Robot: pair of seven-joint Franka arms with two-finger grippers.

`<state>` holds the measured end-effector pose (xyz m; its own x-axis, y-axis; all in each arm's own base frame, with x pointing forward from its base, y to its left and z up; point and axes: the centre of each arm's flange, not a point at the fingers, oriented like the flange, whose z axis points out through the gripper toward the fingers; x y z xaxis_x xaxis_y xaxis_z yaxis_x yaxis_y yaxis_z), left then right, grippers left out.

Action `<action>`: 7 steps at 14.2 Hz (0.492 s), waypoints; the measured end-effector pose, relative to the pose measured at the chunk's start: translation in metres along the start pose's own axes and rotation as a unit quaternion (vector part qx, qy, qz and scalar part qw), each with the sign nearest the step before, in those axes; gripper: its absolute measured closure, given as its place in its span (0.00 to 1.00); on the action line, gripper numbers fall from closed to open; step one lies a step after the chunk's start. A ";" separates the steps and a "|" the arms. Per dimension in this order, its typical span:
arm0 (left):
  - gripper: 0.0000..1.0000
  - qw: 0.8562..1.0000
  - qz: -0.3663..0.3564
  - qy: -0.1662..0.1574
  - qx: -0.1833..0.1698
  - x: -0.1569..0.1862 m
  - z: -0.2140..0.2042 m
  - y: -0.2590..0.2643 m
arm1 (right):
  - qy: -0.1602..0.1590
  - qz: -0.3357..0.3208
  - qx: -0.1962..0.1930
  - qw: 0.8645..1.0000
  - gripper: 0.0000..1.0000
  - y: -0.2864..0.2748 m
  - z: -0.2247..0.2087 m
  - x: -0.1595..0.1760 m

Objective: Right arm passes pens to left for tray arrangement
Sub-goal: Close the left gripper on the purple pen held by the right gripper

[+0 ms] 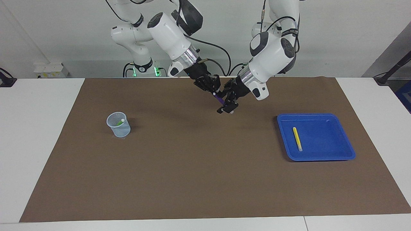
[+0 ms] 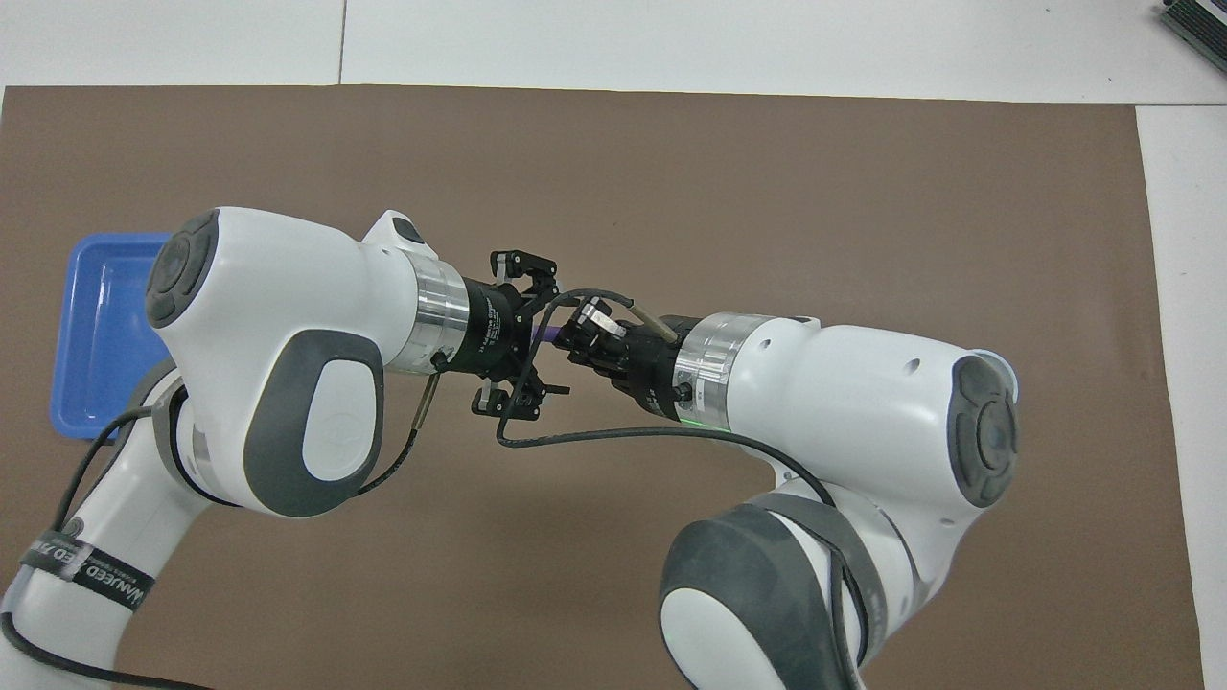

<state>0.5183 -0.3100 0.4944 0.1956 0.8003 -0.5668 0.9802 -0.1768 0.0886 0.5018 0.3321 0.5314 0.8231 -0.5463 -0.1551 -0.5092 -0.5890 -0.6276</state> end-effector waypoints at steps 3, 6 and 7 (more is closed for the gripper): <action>0.11 1.000 0.001 -0.001 -0.008 -0.001 -0.010 0.000 | 0.000 0.000 0.000 1.000 0.81 0.000 0.000 0.000; 0.18 1.000 0.003 -0.002 -0.012 -0.003 -0.016 -0.002 | 0.000 0.000 0.000 1.000 0.81 0.000 0.000 0.000; 0.26 1.000 0.003 -0.002 -0.011 -0.003 -0.015 -0.002 | 0.000 0.000 0.000 1.000 0.81 0.000 0.000 0.000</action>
<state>0.5163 -0.3030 0.5081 0.2006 0.7970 -0.5697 0.9796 -0.1678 0.1103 0.5019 0.3320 0.5314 0.8230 -0.5465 -0.1551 -0.5093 -0.5889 -0.6276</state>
